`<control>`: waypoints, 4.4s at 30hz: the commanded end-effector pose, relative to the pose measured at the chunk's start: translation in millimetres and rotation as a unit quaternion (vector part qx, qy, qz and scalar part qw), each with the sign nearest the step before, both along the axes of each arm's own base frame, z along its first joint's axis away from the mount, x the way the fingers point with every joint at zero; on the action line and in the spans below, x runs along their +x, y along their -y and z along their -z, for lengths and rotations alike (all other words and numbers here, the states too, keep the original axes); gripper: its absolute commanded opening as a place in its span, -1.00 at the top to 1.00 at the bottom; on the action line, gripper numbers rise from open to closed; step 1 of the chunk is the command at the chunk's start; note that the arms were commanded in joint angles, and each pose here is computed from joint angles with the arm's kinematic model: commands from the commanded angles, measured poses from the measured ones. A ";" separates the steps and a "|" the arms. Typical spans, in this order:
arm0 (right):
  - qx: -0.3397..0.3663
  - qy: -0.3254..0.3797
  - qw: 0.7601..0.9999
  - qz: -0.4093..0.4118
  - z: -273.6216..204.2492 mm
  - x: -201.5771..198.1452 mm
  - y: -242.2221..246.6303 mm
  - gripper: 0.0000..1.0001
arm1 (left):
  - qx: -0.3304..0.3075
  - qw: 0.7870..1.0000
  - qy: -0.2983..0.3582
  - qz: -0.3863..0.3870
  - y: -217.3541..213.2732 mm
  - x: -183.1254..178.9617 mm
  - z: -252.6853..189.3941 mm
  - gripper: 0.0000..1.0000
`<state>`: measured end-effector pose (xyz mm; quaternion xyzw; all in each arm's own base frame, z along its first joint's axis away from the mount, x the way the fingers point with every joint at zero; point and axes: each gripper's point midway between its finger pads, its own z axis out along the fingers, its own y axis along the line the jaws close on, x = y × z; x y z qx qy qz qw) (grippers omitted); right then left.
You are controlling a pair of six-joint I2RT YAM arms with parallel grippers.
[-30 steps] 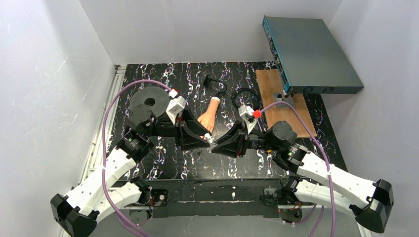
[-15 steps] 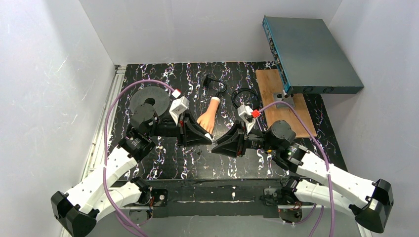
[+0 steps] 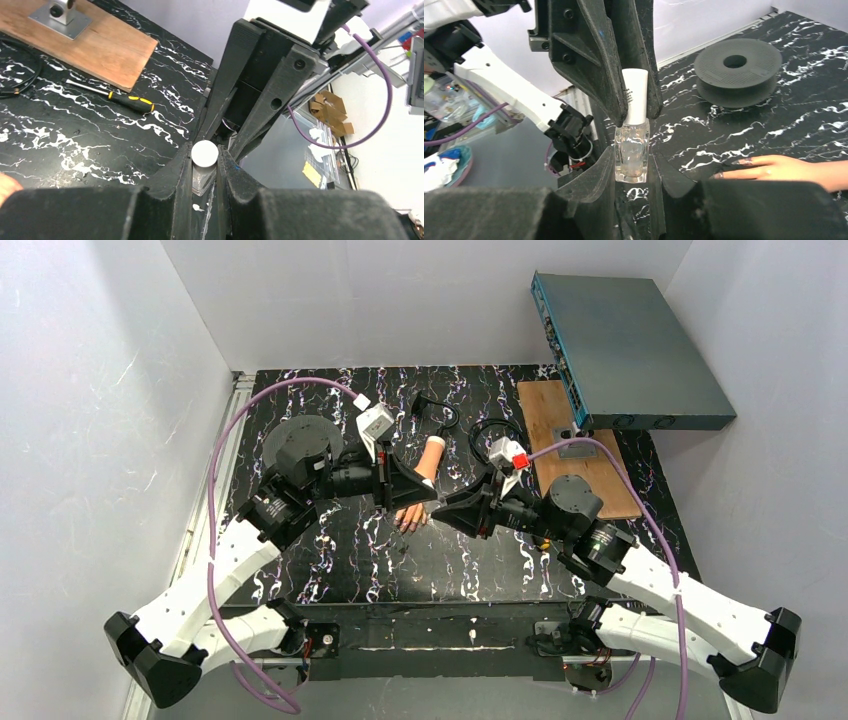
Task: Paint the nails
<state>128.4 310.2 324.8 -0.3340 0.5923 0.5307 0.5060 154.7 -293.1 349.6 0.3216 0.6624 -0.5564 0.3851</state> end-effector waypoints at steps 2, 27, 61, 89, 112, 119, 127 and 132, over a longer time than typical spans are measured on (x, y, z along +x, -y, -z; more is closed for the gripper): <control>0.014 0.053 0.998 0.044 -36.9 15.7 5.3 0.97 | 0.023 0.999 -0.024 -0.025 3.1 6.1 6.8 1.00; 0.092 0.049 0.989 -0.101 -69.5 -64.9 36.2 0.97 | -0.128 0.968 0.160 0.144 -1.4 -56.2 -67.0 -0.39; 0.087 0.074 0.991 -0.070 -70.5 -41.1 21.0 0.97 | -0.115 0.974 0.136 0.143 18.6 -43.4 -49.8 1.00; 0.041 0.154 0.978 0.136 -75.2 40.8 28.4 0.97 | -0.014 0.995 0.054 -0.087 29.7 39.5 -30.3 0.61; 0.083 0.123 0.986 -0.071 -86.8 -49.8 33.7 0.97 | -0.086 0.970 0.201 0.106 6.3 -50.5 -82.6 -0.61; 0.092 0.120 0.984 -0.094 -91.9 -55.0 28.7 0.97 | -0.090 0.967 0.208 0.115 7.0 -52.6 -78.3 -0.29; 0.100 0.125 0.982 -0.097 -96.9 -54.1 26.0 0.97 | -0.077 0.970 0.196 0.118 10.9 -48.8 -69.4 -0.02; 0.100 0.124 0.982 -0.097 -98.2 -52.1 23.0 0.97 | -0.077 0.971 0.196 0.117 11.0 -48.3 -67.4 0.23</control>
